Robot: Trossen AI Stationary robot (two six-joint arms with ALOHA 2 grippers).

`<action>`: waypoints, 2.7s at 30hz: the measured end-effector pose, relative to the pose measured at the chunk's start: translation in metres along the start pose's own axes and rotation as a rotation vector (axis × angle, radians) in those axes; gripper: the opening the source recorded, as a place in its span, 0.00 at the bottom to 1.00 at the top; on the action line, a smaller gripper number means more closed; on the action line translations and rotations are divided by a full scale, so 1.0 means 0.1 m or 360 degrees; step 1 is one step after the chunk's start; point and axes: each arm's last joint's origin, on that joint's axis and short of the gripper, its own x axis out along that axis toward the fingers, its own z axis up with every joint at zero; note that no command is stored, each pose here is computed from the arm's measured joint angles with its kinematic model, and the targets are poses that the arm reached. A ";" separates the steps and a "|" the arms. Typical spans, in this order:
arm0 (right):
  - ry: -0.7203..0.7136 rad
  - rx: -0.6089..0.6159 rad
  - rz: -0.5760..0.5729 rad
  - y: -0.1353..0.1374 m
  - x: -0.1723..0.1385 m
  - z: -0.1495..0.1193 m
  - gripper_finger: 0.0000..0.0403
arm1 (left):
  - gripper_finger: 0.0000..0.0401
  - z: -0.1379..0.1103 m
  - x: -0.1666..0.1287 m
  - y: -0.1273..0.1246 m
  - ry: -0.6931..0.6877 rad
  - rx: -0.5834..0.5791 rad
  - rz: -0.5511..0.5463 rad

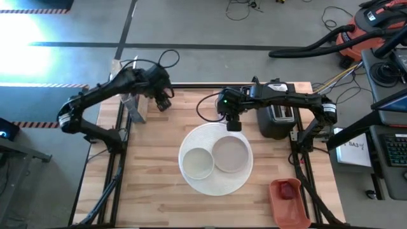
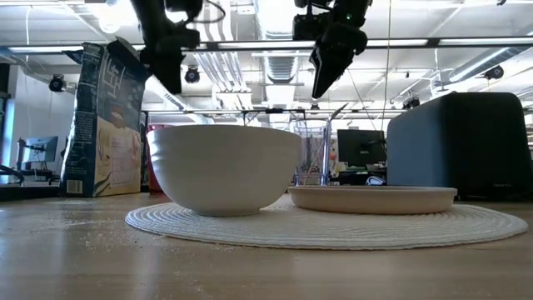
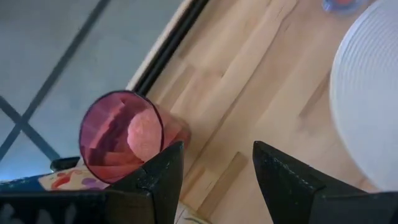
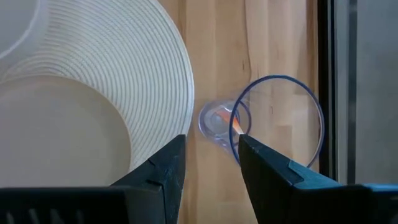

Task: Arrange a breakfast setting
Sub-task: Put the red cup on the white tablemat to the top left of the brown plate

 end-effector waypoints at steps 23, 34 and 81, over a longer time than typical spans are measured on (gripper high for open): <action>0.0041 -0.0059 0.0014 0.02 0.06 -0.04 0.35 | 0.35 0.09 0.65 0.33 0.0294 -0.0027 0.0119; 0.0047 -0.0101 0.0017 0.02 0.06 -0.05 0.35 | 0.35 0.11 0.84 0.37 0.0376 -0.0011 0.0192; 0.0088 0.0078 -0.0008 -0.21 -0.33 -0.33 0.35 | 0.00 0.31 0.58 -0.52 0.0200 0.0405 -0.0178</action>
